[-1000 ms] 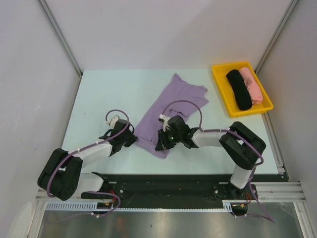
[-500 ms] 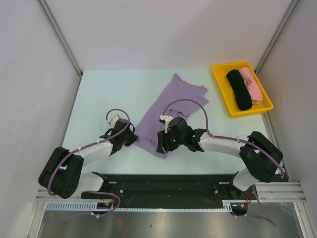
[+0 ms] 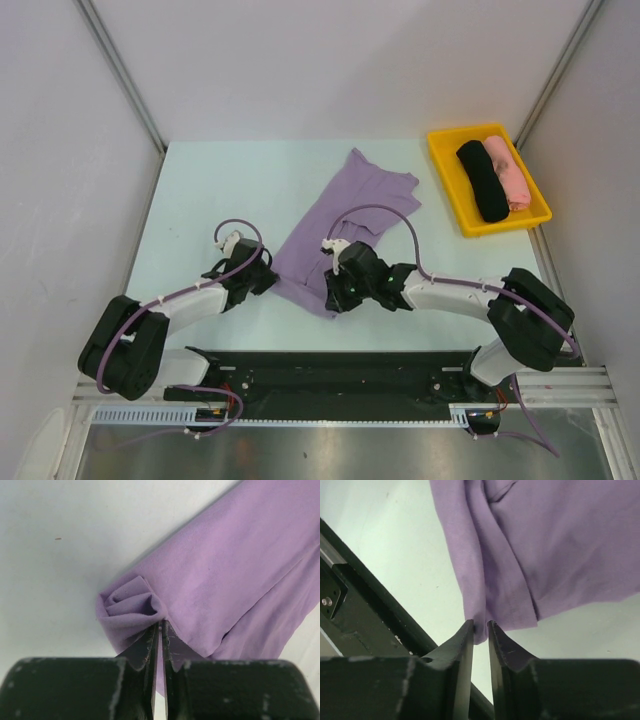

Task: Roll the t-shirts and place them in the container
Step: Roll the T-shirt to the center of the board.

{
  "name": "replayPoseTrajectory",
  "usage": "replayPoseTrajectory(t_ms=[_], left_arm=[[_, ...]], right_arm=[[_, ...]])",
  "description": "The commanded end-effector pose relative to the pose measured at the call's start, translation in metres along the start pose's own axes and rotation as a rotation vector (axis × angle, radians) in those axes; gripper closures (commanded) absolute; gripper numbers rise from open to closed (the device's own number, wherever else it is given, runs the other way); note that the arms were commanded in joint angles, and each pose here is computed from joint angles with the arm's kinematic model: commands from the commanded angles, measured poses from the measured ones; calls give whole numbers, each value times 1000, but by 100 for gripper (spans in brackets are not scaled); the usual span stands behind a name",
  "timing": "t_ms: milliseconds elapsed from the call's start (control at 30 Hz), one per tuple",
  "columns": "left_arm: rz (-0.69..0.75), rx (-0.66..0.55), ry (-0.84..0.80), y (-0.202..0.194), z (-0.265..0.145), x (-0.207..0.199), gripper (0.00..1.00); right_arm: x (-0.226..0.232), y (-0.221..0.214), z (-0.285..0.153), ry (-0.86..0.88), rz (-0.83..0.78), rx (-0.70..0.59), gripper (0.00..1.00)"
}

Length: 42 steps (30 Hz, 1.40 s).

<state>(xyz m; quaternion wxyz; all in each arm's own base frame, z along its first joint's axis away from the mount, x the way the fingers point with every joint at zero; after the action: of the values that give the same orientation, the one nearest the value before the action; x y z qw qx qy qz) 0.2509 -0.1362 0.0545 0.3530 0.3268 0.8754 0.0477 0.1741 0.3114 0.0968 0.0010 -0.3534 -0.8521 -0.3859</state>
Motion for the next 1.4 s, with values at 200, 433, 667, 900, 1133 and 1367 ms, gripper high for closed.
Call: replayPoseTrajectory(t_ms=[200,433,667,900,1133,1367], left_arm=[[25,-13,-10,7,1,-8,90],[25,-13,-8,7,1,-8,90],[27,-16,-7,8,0,-9,90],[32,-17,-5,8,0,-10,90],[41,-15,-17,8,0,-12,89],[49,-17,-38,9,-1,-15,83]], right_arm=[[-11,-1,-4,-26,1,8,79],[7,6,-14,-4,-40,-33,47],[6,-7,-2,-11,-45,21,52],[-8,-11,2,-14,-10,48,68],[-18,-14,6,11,33,72,86],[-26,-33,17,10,99,154,94]])
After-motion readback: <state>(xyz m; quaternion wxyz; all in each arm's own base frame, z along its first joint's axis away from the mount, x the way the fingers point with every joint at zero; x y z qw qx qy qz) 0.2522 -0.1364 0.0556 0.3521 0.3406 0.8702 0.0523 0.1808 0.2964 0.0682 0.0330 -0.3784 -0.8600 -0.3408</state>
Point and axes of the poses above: each gripper's point midway between its finger pads, its own z axis out along the fingers, its own x axis along the line the jaws close on, y = z × x, the point moved 4 cm from there along -z, back along the fingers, and after that the axes turned 12 degrees about -z, right-handed, at the moved point
